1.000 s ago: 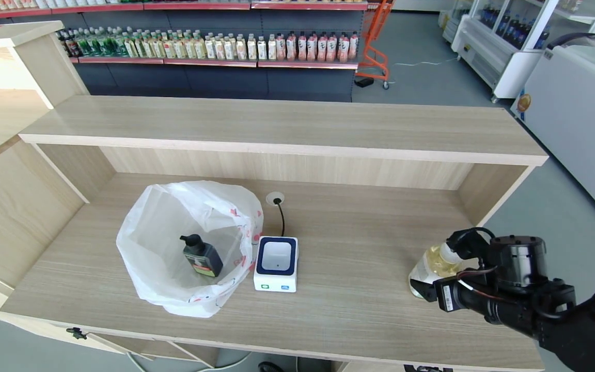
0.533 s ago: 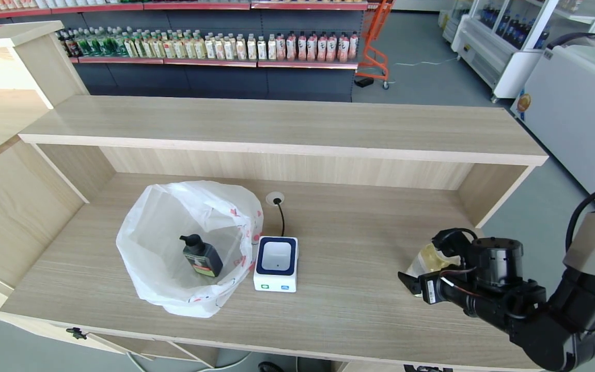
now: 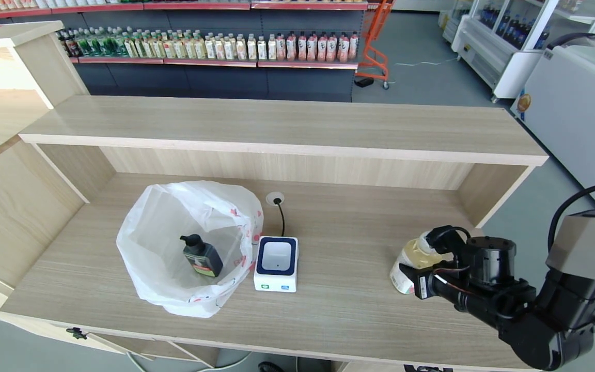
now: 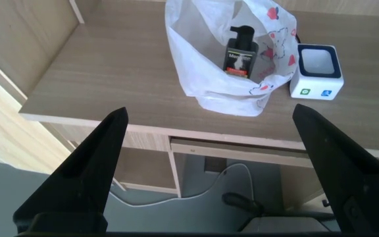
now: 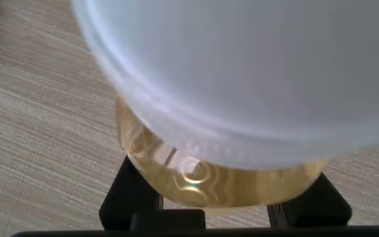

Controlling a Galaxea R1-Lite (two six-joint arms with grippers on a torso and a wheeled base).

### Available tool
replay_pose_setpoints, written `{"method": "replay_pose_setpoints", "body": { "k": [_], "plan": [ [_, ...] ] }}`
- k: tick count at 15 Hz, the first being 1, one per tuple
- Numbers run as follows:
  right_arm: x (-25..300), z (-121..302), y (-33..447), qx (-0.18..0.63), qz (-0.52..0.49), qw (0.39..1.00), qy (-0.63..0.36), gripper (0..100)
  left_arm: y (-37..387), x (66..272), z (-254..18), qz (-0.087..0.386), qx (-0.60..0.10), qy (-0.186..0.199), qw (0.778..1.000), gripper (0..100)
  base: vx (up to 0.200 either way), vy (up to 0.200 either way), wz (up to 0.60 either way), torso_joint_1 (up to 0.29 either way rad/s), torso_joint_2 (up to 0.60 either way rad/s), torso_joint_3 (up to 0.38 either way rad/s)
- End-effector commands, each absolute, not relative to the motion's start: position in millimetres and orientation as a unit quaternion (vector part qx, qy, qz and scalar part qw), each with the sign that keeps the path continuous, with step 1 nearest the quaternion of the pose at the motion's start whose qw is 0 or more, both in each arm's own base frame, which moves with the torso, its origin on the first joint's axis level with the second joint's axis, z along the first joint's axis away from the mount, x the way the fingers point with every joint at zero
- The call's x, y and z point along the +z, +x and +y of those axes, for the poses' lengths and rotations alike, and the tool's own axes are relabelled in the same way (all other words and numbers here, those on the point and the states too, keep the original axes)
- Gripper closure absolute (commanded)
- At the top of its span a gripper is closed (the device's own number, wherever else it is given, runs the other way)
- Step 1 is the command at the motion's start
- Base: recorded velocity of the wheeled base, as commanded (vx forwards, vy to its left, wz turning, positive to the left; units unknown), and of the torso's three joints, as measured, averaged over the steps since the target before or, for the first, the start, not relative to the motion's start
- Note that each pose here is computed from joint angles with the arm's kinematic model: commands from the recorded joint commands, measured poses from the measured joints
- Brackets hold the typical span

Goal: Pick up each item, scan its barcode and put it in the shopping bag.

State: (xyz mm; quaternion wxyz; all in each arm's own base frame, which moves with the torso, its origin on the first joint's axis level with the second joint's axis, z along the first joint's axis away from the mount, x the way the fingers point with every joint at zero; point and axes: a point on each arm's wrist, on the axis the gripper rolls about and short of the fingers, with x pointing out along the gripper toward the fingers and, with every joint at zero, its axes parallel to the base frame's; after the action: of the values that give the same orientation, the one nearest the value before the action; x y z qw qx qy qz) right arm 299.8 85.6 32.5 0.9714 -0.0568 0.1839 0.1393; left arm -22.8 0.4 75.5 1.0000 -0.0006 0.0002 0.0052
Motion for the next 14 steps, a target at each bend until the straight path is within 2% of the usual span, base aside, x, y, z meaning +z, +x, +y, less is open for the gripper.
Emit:
{"method": "replay_pose_setpoints", "body": {
  "k": [1,10,14],
  "plan": [
    [34,87,304,0.139,0.176,0.973,-0.057,100,-23,75,0,0.0,0.005,-0.001,1.0,0,0.0,0.0,0.0,0.0,0.0,0.0],
    [35,87,303,0.149,0.168,0.971,-0.082,100,-23,75,0,0.0,0.005,-0.001,1.0,0,0.0,0.0,0.0,0.0,0.0,0.0],
    [88,83,281,0.209,0.132,0.969,0.018,100,-23,75,0,0.0,0.005,-0.001,1.0,0,0.0,0.0,0.0,0.0,0.0,0.0]
  ]
}}
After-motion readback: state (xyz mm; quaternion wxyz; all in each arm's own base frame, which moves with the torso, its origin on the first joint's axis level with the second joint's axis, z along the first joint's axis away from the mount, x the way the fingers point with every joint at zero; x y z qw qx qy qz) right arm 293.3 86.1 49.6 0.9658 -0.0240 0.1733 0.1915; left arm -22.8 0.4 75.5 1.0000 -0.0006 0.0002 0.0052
